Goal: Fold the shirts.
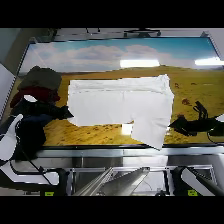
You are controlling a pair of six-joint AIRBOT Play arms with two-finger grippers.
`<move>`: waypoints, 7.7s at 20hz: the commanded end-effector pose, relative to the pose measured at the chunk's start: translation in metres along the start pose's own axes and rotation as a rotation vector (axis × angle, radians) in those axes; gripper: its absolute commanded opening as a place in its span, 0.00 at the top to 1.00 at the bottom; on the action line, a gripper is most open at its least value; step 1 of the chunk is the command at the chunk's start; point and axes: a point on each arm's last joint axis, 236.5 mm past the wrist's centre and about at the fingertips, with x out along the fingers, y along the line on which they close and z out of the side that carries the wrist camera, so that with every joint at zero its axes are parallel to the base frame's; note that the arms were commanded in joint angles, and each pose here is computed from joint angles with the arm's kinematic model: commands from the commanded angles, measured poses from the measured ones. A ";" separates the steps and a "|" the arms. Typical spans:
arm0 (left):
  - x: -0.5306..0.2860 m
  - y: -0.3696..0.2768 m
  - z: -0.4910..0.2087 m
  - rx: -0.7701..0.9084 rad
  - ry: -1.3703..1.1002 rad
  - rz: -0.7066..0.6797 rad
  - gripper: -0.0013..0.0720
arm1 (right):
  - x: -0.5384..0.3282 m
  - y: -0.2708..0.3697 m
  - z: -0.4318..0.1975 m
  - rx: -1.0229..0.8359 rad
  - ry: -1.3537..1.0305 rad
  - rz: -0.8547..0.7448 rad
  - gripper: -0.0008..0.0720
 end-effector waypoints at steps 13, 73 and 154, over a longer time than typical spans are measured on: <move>0.000 -0.007 -0.002 0.006 0.018 -0.028 0.96 | 0.071 0.058 -0.001 -0.105 0.113 0.250 0.96; -0.051 -0.044 0.134 0.045 0.069 0.044 0.53 | 0.024 -0.032 0.155 -0.112 0.087 -0.043 0.03; -0.251 -0.339 0.031 0.684 -0.366 -0.639 0.96 | 0.170 0.241 0.104 -0.414 0.224 0.339 0.67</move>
